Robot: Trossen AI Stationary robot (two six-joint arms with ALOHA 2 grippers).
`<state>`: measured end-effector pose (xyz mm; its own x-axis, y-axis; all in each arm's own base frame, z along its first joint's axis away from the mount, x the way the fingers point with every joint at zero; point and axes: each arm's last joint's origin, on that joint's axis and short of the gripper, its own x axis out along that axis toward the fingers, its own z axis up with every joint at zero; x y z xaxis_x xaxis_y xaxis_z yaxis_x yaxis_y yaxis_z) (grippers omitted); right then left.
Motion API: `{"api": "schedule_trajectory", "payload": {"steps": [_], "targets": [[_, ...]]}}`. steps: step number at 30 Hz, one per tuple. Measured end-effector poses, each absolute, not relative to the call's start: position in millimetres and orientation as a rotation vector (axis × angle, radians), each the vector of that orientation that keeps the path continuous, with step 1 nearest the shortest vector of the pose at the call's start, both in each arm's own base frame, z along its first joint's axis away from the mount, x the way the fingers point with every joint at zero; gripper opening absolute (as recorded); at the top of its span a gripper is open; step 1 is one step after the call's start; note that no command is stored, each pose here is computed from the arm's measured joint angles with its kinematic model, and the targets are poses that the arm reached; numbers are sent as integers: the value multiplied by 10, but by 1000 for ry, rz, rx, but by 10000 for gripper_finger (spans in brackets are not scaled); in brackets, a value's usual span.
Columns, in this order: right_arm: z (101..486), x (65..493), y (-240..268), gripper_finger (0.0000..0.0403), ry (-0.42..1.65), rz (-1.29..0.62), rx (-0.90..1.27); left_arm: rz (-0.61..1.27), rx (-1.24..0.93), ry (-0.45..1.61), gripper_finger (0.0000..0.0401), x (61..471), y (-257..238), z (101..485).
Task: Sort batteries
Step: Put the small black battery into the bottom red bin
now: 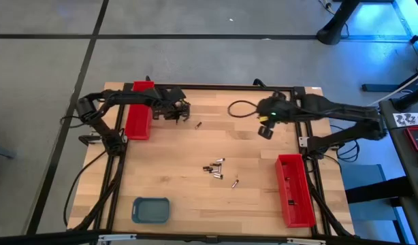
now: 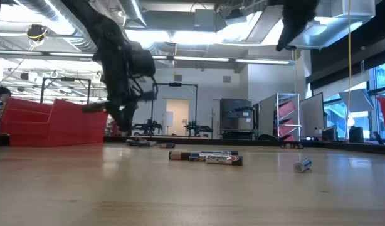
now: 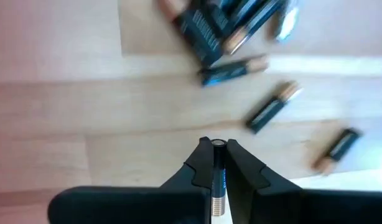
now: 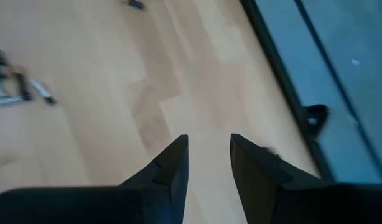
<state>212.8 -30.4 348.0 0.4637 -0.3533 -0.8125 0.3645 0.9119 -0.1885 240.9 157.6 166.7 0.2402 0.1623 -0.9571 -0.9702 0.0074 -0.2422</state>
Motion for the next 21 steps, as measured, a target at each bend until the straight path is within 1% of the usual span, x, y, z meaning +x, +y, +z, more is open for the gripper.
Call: {"api": "schedule_trajectory", "payload": {"steps": [3,6,9,12,15,17,21], "targets": [[3312,1974,-283,118,871,-405,100,1064,-1184,832,16,2437,1524,1809],[3085,1948,-253,118,743,-347,232,951,-1161,731,17,2526,1453,1972],[2870,2036,-233,118,613,-291,391,794,-1115,603,14,2662,1372,2146],[2681,2194,-233,122,462,-239,532,589,-1061,468,10,2831,1288,2321],[2582,2370,-252,139,295,-214,634,382,-989,349,11,2984,1181,2478],[2600,2504,-266,156,187,-186,680,257,-909,260,14,3067,1101,2599],[2626,2751,-280,196,88,-142,734,70,-782,55,13,3162,975,2847]]}}
